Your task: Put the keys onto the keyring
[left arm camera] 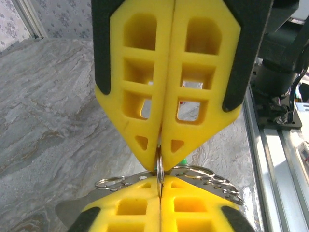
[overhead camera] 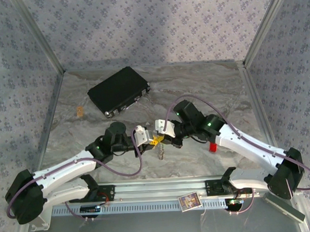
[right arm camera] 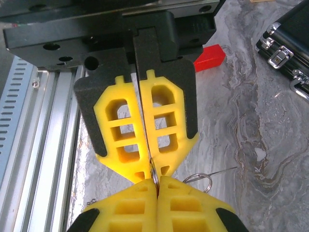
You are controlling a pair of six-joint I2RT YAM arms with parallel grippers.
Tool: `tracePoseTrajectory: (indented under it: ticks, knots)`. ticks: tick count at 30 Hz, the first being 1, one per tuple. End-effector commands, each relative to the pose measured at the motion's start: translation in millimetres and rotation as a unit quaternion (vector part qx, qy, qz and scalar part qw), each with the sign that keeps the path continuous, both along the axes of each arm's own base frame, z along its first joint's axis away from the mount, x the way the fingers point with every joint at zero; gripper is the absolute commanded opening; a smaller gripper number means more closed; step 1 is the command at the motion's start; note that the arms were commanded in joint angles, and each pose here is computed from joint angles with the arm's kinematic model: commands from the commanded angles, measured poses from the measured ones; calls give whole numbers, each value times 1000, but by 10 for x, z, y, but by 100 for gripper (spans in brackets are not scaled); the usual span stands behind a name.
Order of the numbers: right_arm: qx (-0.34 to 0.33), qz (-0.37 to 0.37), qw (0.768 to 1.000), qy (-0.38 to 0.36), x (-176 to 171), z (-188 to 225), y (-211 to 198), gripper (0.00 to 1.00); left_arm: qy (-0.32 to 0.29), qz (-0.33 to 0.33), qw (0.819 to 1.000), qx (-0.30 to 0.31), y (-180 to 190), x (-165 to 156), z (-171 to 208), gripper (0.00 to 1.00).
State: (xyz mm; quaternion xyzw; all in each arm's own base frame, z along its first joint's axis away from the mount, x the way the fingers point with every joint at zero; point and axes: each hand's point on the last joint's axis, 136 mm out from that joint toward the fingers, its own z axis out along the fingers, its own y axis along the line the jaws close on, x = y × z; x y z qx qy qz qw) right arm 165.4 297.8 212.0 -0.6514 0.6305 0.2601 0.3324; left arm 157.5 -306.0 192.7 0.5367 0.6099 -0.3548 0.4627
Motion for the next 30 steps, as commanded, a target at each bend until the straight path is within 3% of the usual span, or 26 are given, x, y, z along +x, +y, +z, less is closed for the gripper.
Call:
tracePoseTrajectory:
  ticks: [1,2,6,9,23,30]
  knots:
    - [-13,21,1000,11,-117,10,-20,0,-32,-5,999,-28,-64,44,266,0]
    - [-9,17,1000,14,-115,21,-29,0,-32,-5,999,-28,-62,43,267,0]
    - [40,-14,999,28,-54,78,-88,33,-29,-3,999,-37,-55,34,261,0]
    - [61,-42,997,27,-12,80,-161,40,-28,2,998,-49,-51,40,271,0]
    - [78,-88,993,-27,57,107,-202,32,-20,10,998,-62,-58,57,256,0]
    - [73,-89,993,-42,78,105,-183,19,-19,10,998,-64,-58,53,238,0]
